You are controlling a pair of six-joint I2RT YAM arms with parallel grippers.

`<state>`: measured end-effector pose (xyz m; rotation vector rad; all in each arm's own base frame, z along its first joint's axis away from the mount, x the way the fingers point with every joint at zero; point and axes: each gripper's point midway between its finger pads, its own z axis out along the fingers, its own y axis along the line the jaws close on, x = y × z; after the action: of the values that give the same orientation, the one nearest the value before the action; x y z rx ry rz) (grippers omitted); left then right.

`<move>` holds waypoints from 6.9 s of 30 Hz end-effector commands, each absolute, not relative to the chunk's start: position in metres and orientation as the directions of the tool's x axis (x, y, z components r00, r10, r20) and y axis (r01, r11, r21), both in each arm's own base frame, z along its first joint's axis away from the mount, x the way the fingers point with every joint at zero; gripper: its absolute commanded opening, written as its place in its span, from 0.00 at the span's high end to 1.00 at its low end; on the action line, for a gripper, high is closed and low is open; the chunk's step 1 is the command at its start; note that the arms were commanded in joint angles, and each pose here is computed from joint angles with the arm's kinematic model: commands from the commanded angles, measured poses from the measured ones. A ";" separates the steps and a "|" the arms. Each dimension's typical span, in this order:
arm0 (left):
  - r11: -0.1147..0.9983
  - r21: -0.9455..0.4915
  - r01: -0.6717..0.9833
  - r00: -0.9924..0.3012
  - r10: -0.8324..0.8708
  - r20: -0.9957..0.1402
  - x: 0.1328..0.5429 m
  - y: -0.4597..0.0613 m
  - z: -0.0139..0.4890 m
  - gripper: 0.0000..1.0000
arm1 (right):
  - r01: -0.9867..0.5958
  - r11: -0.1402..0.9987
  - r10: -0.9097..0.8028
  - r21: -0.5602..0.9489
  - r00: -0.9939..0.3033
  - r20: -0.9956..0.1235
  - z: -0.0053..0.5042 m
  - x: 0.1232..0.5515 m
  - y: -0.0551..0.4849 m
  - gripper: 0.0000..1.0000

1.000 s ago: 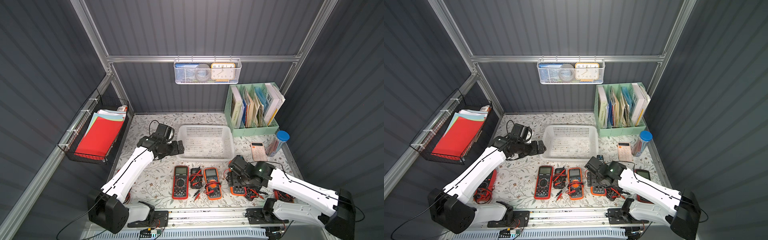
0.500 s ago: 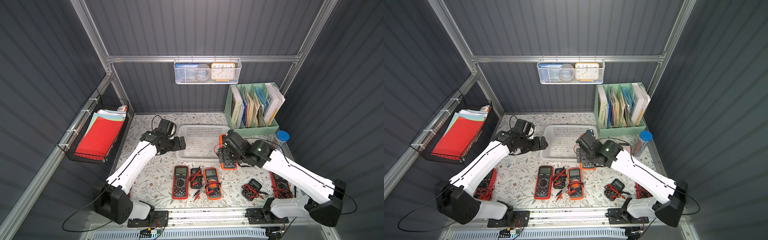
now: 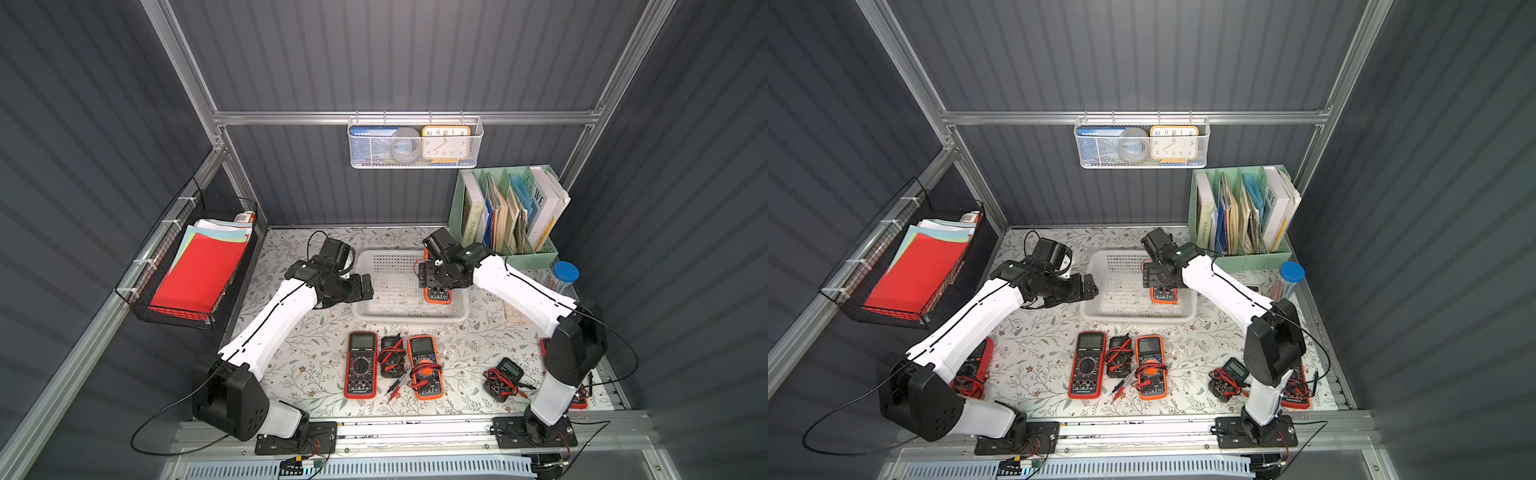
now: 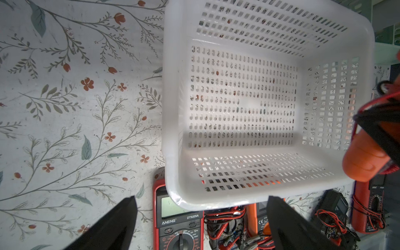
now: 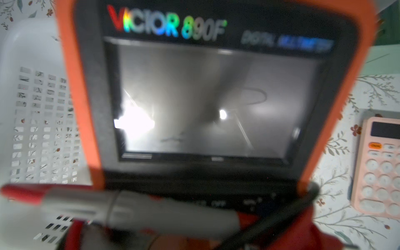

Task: Put the multimeter into the basket
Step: Place the multimeter in the basket, then pick up the multimeter from the center of the board, then place the multimeter in the basket.

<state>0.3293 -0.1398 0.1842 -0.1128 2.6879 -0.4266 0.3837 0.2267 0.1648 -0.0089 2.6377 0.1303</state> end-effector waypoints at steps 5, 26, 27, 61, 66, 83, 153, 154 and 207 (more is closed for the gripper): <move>0.952 -0.305 0.009 -0.917 -0.114 -0.382 0.325 -0.141 0.185 0.01 | -0.016 0.996 0.028 0.090 -0.886 -0.463 0.144 0.407 0.228 0.63; 0.950 -0.312 0.009 -0.909 -0.123 -0.399 0.324 -0.140 0.193 0.01 | 0.059 0.998 0.056 -0.002 -0.952 -0.300 0.058 0.414 0.210 0.45; 0.951 -0.310 0.010 -0.909 -0.121 -0.400 0.324 -0.140 0.193 0.01 | 0.062 0.998 0.057 -0.006 -0.953 -0.298 0.057 0.414 0.210 0.39; 0.955 -0.297 0.008 -0.915 -0.112 -0.387 0.319 -0.137 0.189 0.01 | -0.049 0.989 0.031 0.142 -0.859 -0.510 0.186 0.381 0.231 0.01; 0.957 -0.291 0.002 -0.924 -0.109 -0.367 0.310 -0.135 0.183 0.01 | -0.131 0.984 -0.046 0.122 -0.845 -0.532 0.201 0.343 0.245 0.01; 0.964 -0.264 0.008 -0.950 -0.075 -0.304 0.284 -0.127 0.165 0.01 | -0.175 0.981 -0.126 0.088 -0.909 -0.398 0.119 0.224 0.277 0.01; 0.961 -0.276 0.009 -0.935 -0.090 -0.342 0.291 -0.128 0.179 0.01 | -0.123 0.991 -0.128 -0.043 -0.980 -0.151 0.002 0.176 0.244 0.38; 0.961 -0.278 0.008 -0.935 -0.091 -0.342 0.291 -0.128 0.179 0.01 | -0.121 0.992 -0.126 -0.037 -0.979 -0.163 0.008 0.177 0.243 0.40; 0.954 -0.299 0.035 -0.921 -0.085 -0.381 0.303 -0.136 0.198 0.01 | -0.068 0.965 0.112 0.251 -0.762 -0.638 0.230 0.427 0.291 0.51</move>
<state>0.3051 -0.1345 0.1890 -0.0739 2.7237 -0.4268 0.4117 0.2815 0.2196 0.0378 2.4665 0.3020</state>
